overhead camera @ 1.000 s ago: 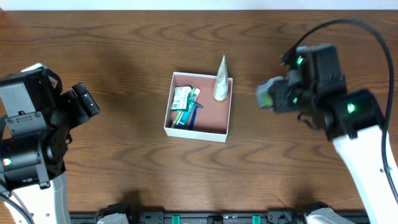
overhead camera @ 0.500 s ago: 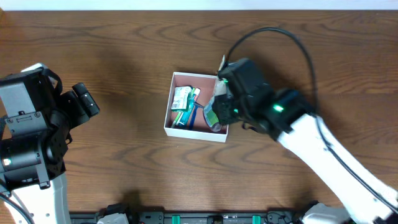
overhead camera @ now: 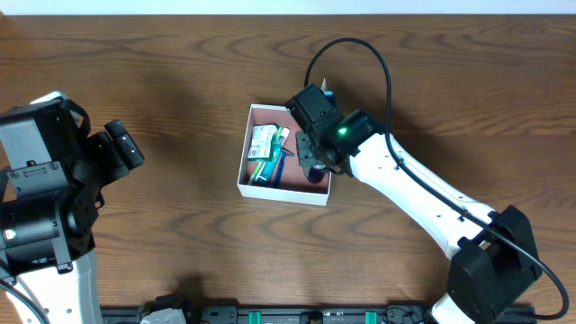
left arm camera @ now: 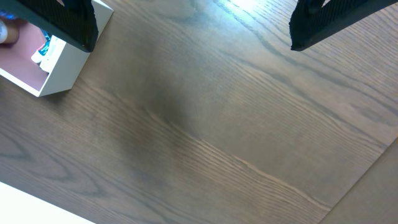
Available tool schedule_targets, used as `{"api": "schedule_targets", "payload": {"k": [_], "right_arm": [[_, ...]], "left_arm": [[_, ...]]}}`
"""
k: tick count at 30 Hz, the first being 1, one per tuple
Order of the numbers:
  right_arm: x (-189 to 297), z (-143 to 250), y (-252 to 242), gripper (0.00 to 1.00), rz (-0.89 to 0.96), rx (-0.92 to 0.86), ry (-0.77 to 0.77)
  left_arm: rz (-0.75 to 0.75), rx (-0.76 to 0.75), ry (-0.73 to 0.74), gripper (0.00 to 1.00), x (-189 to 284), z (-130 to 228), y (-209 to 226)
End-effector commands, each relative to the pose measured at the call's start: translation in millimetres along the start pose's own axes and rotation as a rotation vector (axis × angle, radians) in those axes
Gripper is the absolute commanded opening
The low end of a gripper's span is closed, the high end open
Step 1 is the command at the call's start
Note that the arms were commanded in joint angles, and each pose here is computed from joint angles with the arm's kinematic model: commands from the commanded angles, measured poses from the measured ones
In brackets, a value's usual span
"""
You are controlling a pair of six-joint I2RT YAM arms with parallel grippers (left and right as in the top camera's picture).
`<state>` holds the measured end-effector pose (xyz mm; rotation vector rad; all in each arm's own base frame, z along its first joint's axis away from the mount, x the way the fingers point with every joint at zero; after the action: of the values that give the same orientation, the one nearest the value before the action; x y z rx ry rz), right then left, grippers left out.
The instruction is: Pack container
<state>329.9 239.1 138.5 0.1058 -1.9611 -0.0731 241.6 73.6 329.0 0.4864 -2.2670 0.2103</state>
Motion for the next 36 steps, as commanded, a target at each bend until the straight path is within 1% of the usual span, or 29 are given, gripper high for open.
{"api": "schedule_targets", "payload": {"k": [1, 3, 4, 5, 8, 9, 11, 12, 14, 17, 22, 25, 30, 33, 36], "right_arm": [[-11, 2, 1, 0.21, 0.033, -0.077, 0.015], [-14, 4, 0, 0.24, 0.041, -0.096, 0.025], [-15, 5, 0, 0.3, 0.044, -0.101, 0.028], [-15, 5, 0, 0.34, 0.043, -0.102, 0.028], [-13, 4, 2, 0.43, 0.036, -0.104, 0.02], [-11, 4, 3, 0.5, 0.032, -0.102, 0.016], [-5, 3, 4, 0.57, 0.022, -0.099, 0.007], [-1, 2, 5, 0.63, 0.015, -0.095, -0.001], [10, 0, 7, 0.8, -0.005, -0.081, -0.022], [35, -8, 8, 0.99, -0.034, -0.062, -0.086], [85, -20, 2, 0.99, -0.102, -0.039, -0.185], [118, -28, -15, 0.99, -0.125, -0.041, -0.252], [164, -37, -67, 0.99, -0.094, -0.077, -0.345], [193, -43, -99, 0.99, -0.068, -0.077, -0.43], [215, -43, -119, 0.99, -0.064, -0.118, -0.493]], "left_arm": [[-0.013, -0.005, 0.0, 0.98, 0, -1, 3], [-0.013, -0.005, 0.0, 0.98, 0, -1, 3], [-0.013, -0.005, 0.0, 0.98, 0, -1, 3], [-0.013, -0.005, 0.0, 0.98, 0, -1, 3], [-0.013, -0.005, 0.0, 0.98, 0, -1, 3], [-0.013, -0.005, 0.0, 0.98, 0, -1, 3], [-0.013, -0.005, 0.0, 0.98, 0, -1, 3], [-0.013, -0.005, 0.0, 0.98, 0, -1, 3], [-0.013, -0.005, 0.0, 0.98, 0, -1, 3], [-0.013, -0.005, 0.0, 0.98, 0, -1, 3], [-0.013, -0.005, 0.0, 0.98, 0, -1, 3], [-0.013, -0.005, 0.0, 0.98, 0, -1, 3], [-0.013, -0.005, 0.0, 0.98, 0, -1, 3], [-0.013, -0.005, 0.0, 0.98, 0, -1, 3], [-0.013, -0.005, 0.0, 0.98, 0, -1, 3]]}}
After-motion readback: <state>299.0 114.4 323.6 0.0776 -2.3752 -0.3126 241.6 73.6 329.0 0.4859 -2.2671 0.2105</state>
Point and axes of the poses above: each gripper's point midway between its finger pads, its own x axis back along the fingers, its own y axis along the line the jaws close on, z = x × y, the point moved 2 cm from there along x, back along the fingers, and after that the axes turned 5 degrees about -x, right-handed, at the moved point
